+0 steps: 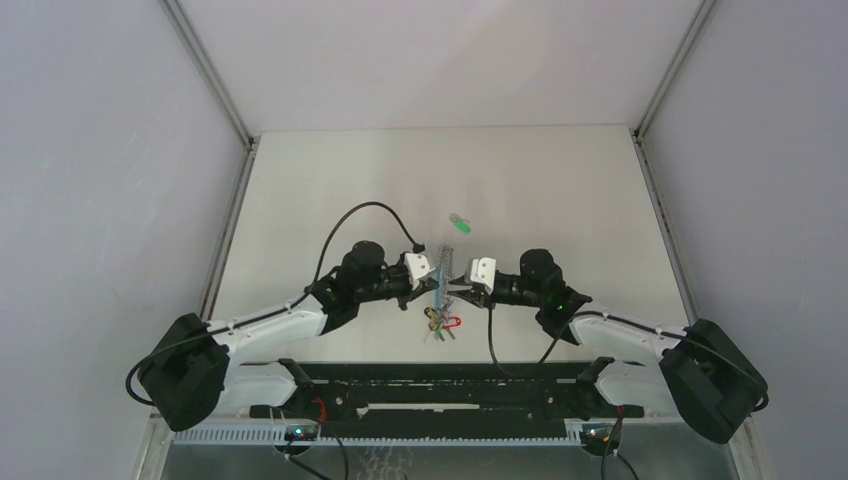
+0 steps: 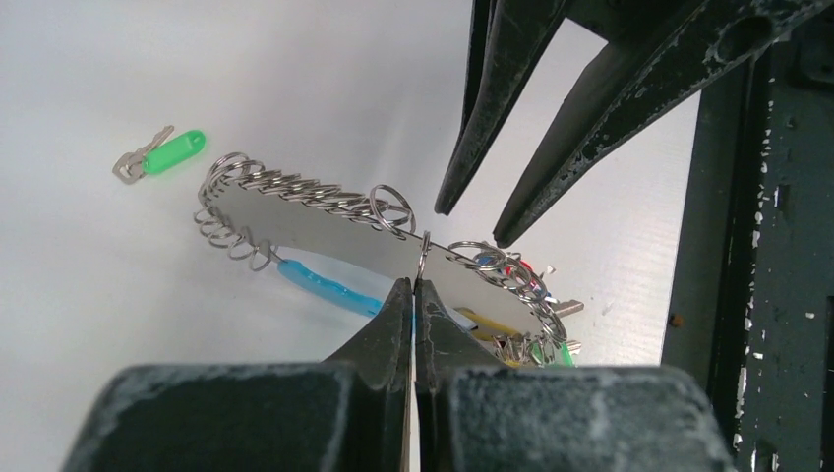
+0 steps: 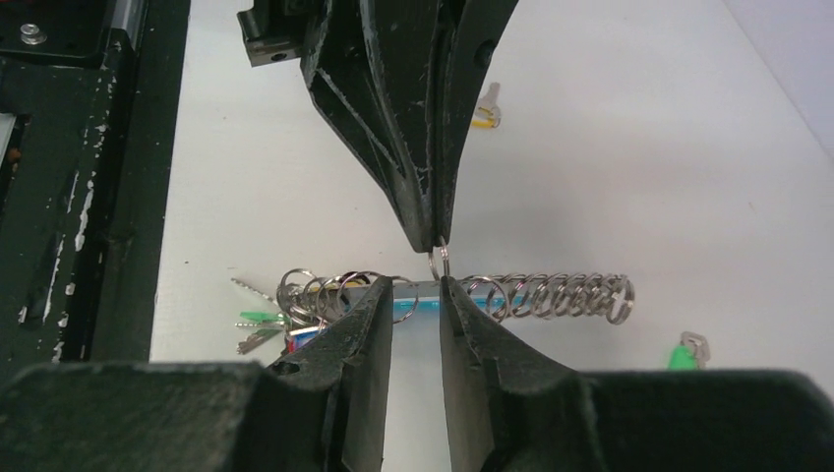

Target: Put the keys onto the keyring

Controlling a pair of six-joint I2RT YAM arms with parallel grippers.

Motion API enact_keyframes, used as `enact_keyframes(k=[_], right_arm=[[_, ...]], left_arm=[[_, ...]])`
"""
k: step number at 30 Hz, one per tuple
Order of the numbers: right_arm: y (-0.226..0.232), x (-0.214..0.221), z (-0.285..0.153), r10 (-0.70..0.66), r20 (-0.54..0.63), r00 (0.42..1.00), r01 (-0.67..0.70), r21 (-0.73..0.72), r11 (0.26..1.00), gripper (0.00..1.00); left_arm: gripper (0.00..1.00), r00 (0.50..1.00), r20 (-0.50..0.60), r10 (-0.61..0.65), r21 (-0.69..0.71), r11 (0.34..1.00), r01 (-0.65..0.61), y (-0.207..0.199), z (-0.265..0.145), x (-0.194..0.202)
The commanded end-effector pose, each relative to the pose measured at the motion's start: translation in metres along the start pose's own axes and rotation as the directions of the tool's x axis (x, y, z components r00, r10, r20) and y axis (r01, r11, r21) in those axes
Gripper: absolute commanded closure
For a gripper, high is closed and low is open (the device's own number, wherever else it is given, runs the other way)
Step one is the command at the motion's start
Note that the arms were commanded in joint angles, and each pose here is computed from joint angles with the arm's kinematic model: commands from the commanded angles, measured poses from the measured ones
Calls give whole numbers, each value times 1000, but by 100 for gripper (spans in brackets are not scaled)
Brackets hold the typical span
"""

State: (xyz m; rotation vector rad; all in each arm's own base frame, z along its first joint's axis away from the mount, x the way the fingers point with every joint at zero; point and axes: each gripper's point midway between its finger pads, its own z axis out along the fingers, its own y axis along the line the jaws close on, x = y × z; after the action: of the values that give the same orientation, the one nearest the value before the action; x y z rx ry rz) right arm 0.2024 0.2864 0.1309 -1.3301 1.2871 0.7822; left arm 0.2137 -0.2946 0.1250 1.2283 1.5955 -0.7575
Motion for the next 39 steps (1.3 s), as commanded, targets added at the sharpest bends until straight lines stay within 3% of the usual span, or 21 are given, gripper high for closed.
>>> enact_keyframes(k=[1, 30, 39], right_arm=[[-13, -27, 2, -89, 41, 995, 89, 17, 996, 76], [-6, -17, 35, -116, -25, 993, 112, -115, 987, 79], [-4, -11, 38, -107, -50, 993, 100, -129, 987, 96]], left_arm=[[100, 999, -15, 47, -41, 998, -47, 7, -4, -15], [100, 998, 7, 64, -27, 998, -64, 0, -8, -30], [100, 997, 32, 65, -36, 997, -64, 0, -10, -34]])
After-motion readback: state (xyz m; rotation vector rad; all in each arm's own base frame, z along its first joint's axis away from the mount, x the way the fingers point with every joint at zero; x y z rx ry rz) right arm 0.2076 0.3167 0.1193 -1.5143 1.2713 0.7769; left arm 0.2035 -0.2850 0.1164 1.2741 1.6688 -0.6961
